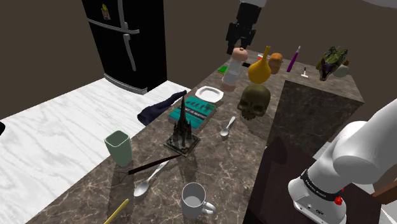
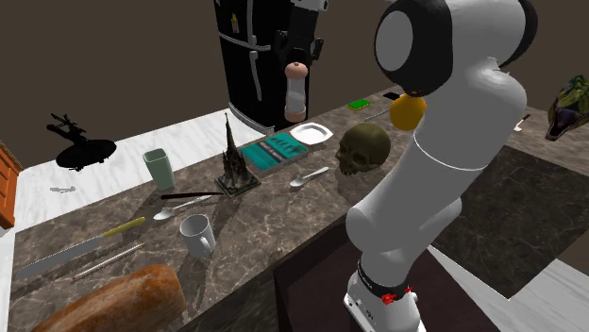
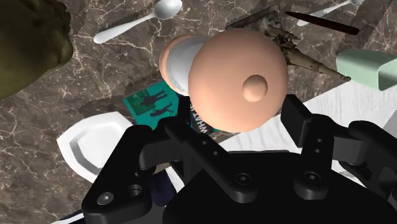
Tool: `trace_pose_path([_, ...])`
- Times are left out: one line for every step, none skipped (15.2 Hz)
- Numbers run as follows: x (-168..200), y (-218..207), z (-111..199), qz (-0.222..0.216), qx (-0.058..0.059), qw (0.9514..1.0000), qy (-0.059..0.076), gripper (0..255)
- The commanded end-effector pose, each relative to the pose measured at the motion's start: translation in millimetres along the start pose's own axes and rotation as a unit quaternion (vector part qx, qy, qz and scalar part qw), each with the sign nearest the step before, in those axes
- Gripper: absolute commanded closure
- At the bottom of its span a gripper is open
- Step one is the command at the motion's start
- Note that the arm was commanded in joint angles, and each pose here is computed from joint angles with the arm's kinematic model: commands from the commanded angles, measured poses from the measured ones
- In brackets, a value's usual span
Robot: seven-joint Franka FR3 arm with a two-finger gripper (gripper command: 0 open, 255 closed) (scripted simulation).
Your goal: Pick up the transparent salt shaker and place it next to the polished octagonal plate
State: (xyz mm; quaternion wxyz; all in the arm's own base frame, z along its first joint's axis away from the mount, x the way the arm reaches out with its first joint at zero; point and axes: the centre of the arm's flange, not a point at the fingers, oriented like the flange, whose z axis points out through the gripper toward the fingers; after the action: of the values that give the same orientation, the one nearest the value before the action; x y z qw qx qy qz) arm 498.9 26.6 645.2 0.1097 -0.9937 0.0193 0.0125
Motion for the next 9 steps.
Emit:
trace_pose_path([21, 18, -2, 0.0, 0.0, 1.0, 0.0, 255])
trace_pose_path([31, 26, -5, 0.0, 0.0, 1.0, 0.0, 255])
trace_pose_path([41, 35, -7, 0.0, 0.0, 1.0, 0.0, 255])
trace_pose_path([51, 43, -9, 0.0, 0.0, 1.0, 0.0, 255])
trace_pose_path([64, 54, -12, 0.0, 0.0, 1.0, 0.0, 255])
trace_pose_path([64, 55, -7, 0.0, 0.0, 1.0, 0.0, 255])
trace_pose_path([64, 57, -2, 0.0, 0.0, 1.0, 0.0, 255])
trace_pose_path([65, 58, 3, 0.0, 0.0, 1.0, 0.0, 255])
trace_pose_path([65, 59, 8, 0.0, 0.0, 1.0, 0.0, 255])
